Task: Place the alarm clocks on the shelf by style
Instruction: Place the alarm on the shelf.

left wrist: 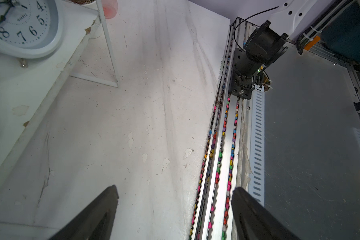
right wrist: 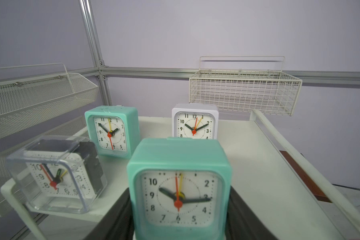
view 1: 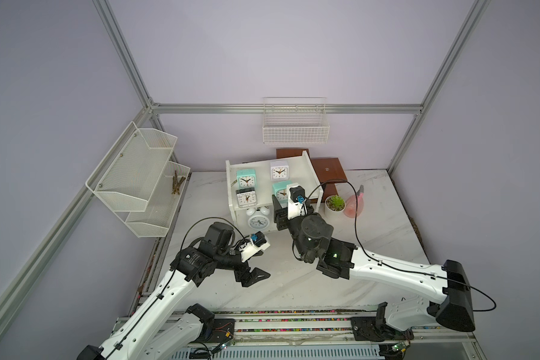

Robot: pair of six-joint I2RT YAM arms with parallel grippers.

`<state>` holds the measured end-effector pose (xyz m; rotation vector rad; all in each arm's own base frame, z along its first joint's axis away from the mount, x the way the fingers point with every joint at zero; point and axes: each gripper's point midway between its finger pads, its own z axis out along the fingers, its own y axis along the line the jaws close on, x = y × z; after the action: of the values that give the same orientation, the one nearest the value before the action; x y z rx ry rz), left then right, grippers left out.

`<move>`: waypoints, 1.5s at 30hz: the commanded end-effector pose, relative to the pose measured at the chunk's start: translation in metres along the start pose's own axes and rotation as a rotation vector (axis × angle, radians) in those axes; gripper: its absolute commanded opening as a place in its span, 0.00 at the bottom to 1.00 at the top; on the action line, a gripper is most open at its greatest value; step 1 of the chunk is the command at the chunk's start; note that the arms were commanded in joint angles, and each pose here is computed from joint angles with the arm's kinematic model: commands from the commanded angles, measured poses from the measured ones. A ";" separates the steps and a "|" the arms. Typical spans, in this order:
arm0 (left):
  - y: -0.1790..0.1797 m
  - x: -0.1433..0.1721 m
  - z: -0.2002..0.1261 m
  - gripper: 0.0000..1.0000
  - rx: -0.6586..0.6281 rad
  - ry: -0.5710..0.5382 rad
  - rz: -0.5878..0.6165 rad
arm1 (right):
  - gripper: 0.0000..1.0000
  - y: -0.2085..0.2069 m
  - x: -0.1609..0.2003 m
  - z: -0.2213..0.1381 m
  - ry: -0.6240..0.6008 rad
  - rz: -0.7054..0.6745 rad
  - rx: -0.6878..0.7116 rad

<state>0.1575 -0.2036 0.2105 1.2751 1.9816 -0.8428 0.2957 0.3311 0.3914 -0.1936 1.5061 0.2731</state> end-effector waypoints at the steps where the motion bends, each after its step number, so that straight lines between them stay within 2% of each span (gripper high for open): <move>1: -0.002 -0.003 0.000 0.88 0.004 -0.015 0.035 | 0.42 -0.006 -0.020 0.005 -0.071 0.057 0.057; 13: -0.001 0.001 0.002 0.89 0.001 -0.006 0.034 | 0.47 -0.008 -0.013 0.016 -0.074 0.029 0.147; 14: 0.000 0.001 0.002 0.89 0.000 -0.005 0.035 | 0.47 -0.003 0.000 0.021 -0.056 0.003 0.150; 26: -0.001 0.002 0.001 0.89 -0.007 -0.008 0.044 | 0.50 0.003 0.005 0.029 -0.033 -0.027 0.161; 30: -0.001 0.003 0.001 0.89 -0.011 -0.008 0.044 | 0.58 0.005 0.007 0.030 -0.025 -0.029 0.158; 35: -0.001 0.004 0.000 0.89 -0.017 -0.009 0.047 | 0.77 0.007 0.005 0.030 -0.011 -0.029 0.145; 44: 0.006 0.000 -0.005 0.89 -0.067 -0.012 0.059 | 0.88 0.005 -0.008 0.021 0.004 -0.001 0.099; 45: 0.010 -0.001 -0.006 0.89 -0.091 -0.012 0.048 | 0.89 -0.001 -0.022 0.014 -0.009 0.025 0.086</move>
<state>0.1580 -0.1975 0.2013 1.2730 1.9977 -0.7853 0.3191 0.3476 0.3805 -0.1350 1.5305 0.1474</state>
